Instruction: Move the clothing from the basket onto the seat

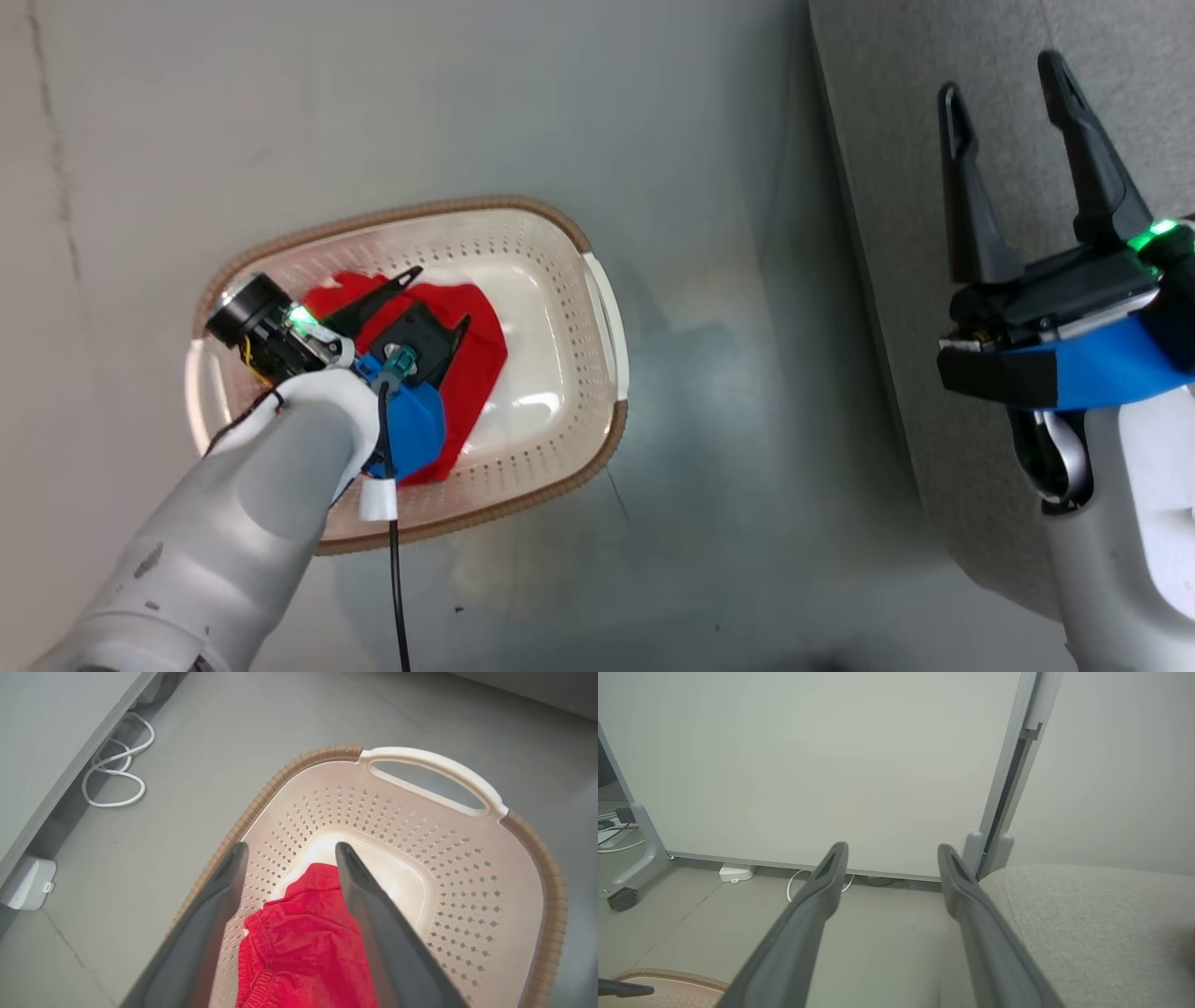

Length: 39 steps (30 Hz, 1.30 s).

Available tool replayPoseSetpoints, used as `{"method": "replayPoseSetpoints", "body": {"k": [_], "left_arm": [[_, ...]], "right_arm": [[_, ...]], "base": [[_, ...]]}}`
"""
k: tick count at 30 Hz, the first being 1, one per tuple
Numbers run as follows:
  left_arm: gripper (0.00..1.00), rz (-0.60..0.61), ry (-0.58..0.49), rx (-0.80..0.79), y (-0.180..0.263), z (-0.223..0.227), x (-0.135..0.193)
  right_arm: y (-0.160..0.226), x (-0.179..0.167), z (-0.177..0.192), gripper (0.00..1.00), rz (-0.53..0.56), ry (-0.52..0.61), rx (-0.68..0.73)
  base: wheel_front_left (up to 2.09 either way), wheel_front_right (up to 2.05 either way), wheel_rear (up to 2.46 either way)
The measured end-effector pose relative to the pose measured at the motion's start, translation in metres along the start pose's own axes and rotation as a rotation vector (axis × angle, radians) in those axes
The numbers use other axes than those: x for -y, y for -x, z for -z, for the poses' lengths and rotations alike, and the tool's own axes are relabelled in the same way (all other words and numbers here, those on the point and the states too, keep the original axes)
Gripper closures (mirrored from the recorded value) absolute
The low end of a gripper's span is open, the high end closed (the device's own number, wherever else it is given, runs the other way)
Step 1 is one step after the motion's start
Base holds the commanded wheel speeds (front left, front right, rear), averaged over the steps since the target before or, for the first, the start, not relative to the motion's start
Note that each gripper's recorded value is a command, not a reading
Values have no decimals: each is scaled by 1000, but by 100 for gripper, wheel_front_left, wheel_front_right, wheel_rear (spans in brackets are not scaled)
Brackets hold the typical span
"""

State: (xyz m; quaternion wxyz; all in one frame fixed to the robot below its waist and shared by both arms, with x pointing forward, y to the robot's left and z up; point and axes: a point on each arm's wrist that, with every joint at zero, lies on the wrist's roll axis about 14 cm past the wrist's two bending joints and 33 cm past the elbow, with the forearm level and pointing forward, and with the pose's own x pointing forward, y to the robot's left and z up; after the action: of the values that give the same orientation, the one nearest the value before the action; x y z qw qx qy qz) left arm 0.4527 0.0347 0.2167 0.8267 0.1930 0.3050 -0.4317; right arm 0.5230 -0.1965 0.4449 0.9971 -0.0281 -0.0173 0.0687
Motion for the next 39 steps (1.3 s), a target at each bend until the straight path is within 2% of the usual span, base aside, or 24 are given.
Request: {"method": "replayPoseSetpoints", "body": {"k": [10,15,24,31,39], "left_arm": [[0,153,-101,-272,-42,79,18],[0,197,-119,-390,-54,114,23],[0,209,-91,-539,-73,159,16],[0,225,-67,-591,-85,179,20],[0,234,-49,-601,-92,188,24]], "right_arm": [[-15,4,51,0,-11,20,-73],[-18,4,74,0,-17,25,-108],[-17,7,112,0,-20,35,-166],[-12,10,136,0,-15,43,-213],[-9,14,146,0,-8,52,-230]], "base": [[0,0,0],[0,0,0],[0,0,0],[0,0,0],[0,0,0]]}}
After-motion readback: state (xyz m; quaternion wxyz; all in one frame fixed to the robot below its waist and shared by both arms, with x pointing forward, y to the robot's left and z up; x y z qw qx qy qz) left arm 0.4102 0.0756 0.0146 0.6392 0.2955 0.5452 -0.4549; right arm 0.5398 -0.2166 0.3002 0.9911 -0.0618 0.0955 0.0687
